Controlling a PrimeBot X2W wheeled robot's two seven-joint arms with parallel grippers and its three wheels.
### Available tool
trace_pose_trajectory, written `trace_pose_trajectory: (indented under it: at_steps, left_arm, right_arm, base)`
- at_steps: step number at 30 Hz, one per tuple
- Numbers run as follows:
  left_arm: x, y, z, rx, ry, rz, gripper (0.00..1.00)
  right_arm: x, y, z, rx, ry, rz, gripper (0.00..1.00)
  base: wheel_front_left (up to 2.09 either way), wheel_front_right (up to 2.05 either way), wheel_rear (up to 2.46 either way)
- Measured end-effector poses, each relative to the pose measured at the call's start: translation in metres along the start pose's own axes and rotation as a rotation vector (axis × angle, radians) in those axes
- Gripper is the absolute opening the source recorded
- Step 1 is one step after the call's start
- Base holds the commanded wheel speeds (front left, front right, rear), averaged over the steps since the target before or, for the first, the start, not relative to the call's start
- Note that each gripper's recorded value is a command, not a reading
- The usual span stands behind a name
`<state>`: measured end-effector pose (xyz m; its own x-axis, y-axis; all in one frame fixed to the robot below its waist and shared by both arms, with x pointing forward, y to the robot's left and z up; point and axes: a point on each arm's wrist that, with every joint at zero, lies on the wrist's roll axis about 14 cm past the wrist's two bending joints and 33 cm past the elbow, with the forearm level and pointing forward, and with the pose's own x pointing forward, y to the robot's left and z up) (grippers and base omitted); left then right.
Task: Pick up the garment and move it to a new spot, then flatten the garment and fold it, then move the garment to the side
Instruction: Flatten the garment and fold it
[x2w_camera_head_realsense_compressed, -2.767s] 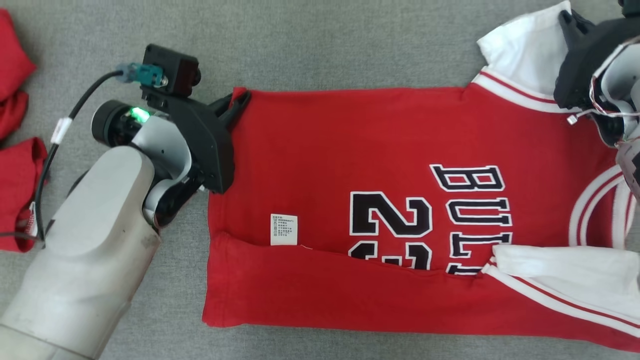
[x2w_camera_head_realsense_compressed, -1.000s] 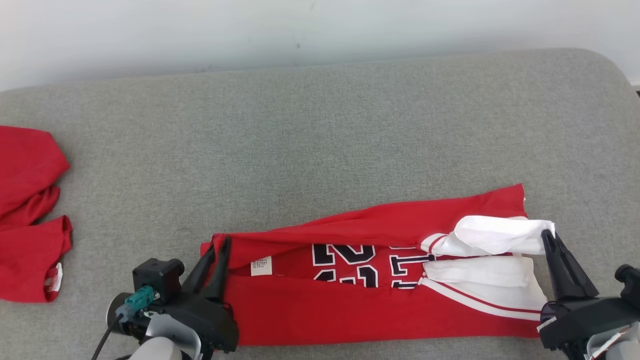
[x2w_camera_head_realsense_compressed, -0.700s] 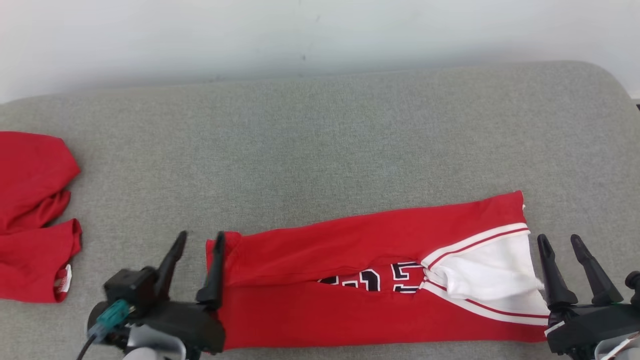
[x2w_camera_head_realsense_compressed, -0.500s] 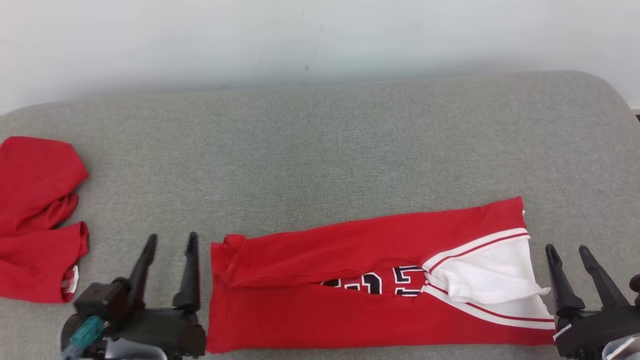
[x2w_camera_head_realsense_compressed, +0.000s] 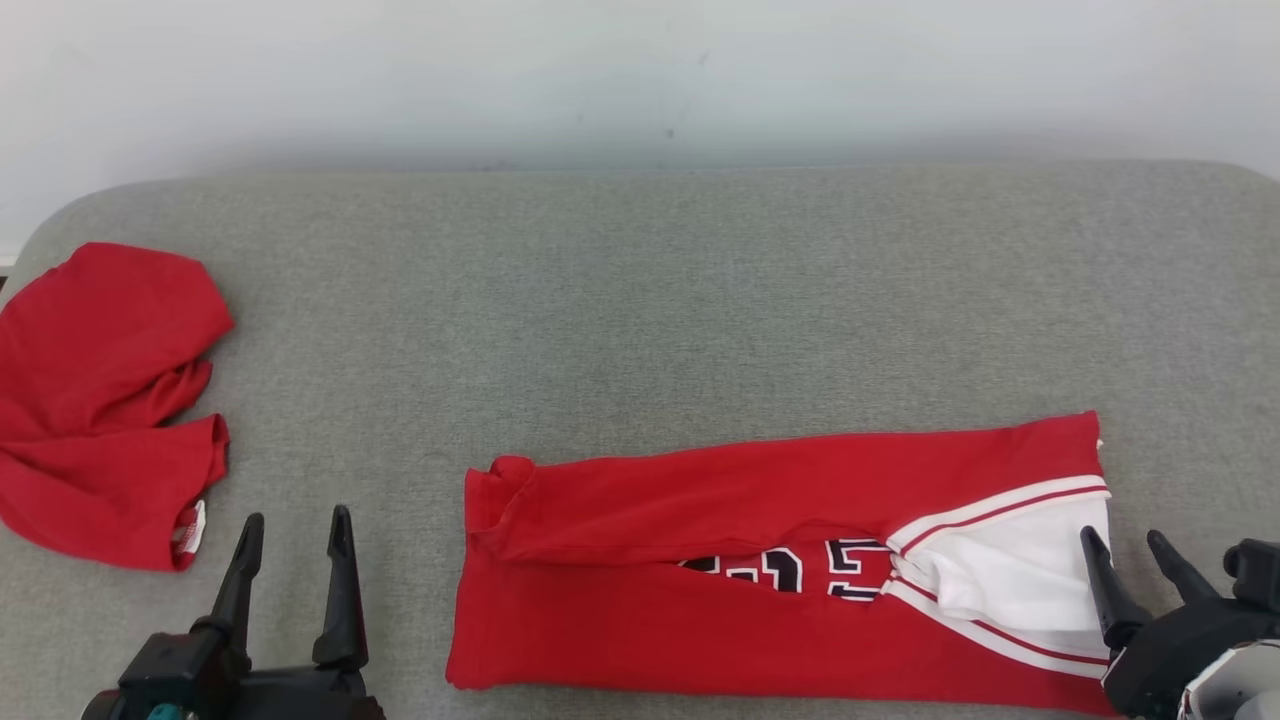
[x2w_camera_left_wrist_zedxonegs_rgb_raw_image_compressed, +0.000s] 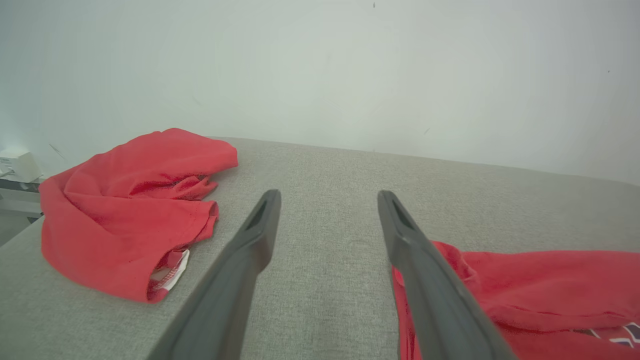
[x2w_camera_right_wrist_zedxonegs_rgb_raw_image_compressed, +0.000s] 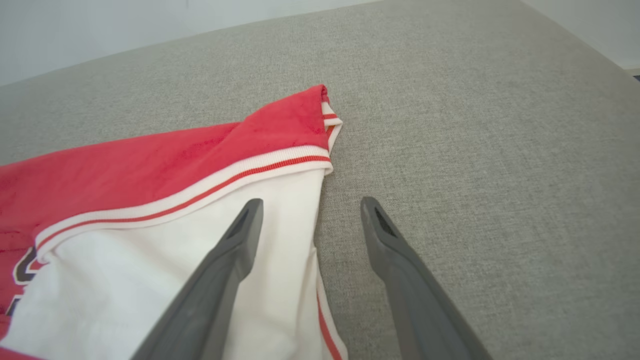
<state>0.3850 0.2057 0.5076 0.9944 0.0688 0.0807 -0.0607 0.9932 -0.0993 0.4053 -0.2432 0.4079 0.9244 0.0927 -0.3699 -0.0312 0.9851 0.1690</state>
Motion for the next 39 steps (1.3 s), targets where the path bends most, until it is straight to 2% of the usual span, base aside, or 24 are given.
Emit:
trace_pose_trajectory:
  at_steps: [14,15,16,17,21,26,34,39]
  left_arm:
    - [-0.009,0.010,-0.003,0.017,0.006,0.015,1.00]
    - [-0.010,0.010,-0.003,0.017,0.006,0.014,1.00]
    - [-0.010,0.010,-0.004,0.016,0.009,0.011,1.00]
    - [-0.010,0.009,-0.004,0.017,0.010,0.011,1.00]
    - [-0.010,0.009,-0.004,0.018,0.011,0.003,1.00]
    - [-0.011,0.006,-0.007,0.021,0.019,-0.007,1.00]
    - [-0.008,-0.005,-0.006,0.018,0.011,-0.041,1.00]
    - [-0.006,-0.010,-0.006,0.014,0.012,-0.054,1.00]
  right_arm:
    - [0.014,0.009,-0.038,-0.020,0.185,0.007,1.00]
    - [0.014,0.010,-0.039,-0.016,0.191,0.007,0.72]
    - [0.014,0.011,-0.041,-0.014,0.199,0.009,0.30]
    - [0.014,0.012,-0.042,-0.011,0.201,0.012,0.00]
    - [0.014,0.015,-0.040,0.022,0.195,0.012,0.00]
    - [0.008,-0.006,-0.033,0.027,0.177,-0.035,0.00]
    - [-0.020,-0.087,0.001,0.013,0.082,-0.220,0.00]
    - [-0.027,-0.095,0.017,-0.008,0.030,-0.229,0.00]
  base:
    - [0.00,0.00,0.00]
    - [0.00,0.00,0.00]
    - [0.00,0.00,0.00]
    - [0.00,0.00,0.00]
    - [0.00,0.00,0.00]
    - [0.00,0.00,0.00]
    - [0.00,0.00,0.00]
    - [0.00,0.00,0.00]
